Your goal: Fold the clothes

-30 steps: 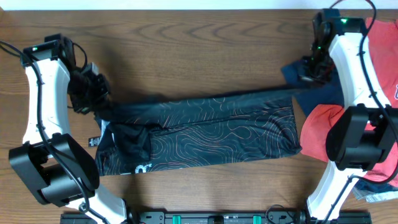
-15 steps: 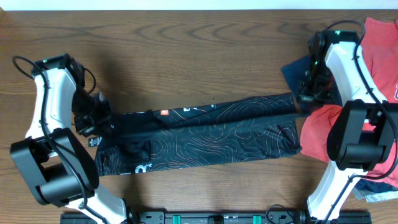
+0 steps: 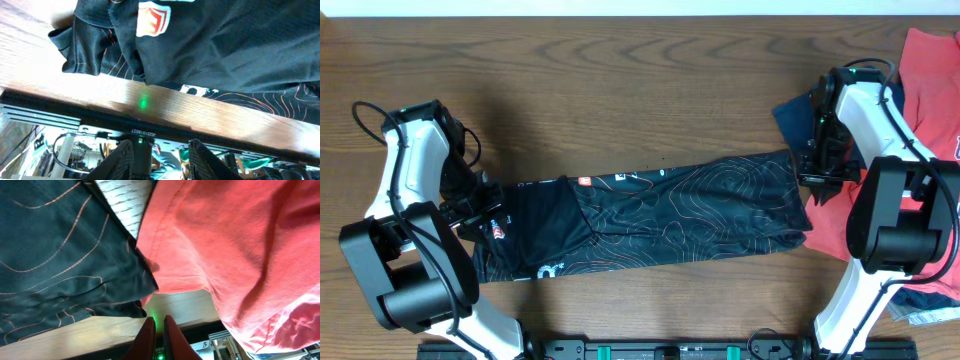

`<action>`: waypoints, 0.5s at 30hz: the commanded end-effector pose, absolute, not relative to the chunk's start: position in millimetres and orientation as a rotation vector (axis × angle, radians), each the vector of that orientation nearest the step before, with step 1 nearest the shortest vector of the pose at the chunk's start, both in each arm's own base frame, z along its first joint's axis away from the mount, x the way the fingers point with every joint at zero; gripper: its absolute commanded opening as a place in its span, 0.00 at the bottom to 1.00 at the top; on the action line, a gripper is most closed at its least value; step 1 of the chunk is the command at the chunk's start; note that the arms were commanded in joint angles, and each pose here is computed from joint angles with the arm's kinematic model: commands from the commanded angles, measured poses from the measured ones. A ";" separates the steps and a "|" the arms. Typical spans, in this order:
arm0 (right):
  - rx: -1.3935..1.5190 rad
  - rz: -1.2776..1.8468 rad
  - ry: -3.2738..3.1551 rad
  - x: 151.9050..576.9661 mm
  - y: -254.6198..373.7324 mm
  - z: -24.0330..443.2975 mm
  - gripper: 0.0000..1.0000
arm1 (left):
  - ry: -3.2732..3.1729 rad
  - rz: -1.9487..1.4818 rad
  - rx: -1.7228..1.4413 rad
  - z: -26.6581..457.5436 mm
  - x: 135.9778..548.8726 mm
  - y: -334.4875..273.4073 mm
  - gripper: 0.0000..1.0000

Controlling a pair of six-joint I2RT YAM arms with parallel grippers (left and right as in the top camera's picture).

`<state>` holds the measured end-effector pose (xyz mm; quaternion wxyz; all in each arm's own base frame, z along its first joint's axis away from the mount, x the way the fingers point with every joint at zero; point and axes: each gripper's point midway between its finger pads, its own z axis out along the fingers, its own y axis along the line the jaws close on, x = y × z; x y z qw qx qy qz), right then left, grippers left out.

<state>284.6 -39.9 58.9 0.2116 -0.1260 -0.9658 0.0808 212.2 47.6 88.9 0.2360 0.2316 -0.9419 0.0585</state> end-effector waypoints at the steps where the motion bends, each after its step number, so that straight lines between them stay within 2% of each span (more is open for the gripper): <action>1: -0.381 0.243 -2.672 283.0 -54.6 56.8 0.10 | -2.612 0.130 0.644 93.1 215.7 53.7 0.39; 7: -0.325 0.035 -2.710 289.6 -46.1 51.9 0.14 | -2.681 0.247 0.686 88.9 238.1 44.5 0.38; 11: -0.235 -0.245 -2.756 302.5 -15.5 50.3 0.15 | -2.826 0.486 0.613 84.9 279.7 18.6 0.40; 14: -0.231 -0.319 -2.767 307.6 -5.1 50.6 0.16 | -2.927 0.503 0.534 81.0 302.2 7.4 0.51; 15: -0.229 -0.332 -2.770 308.8 -2.6 50.6 0.16 | -2.963 0.504 0.497 78.8 310.1 1.7 0.63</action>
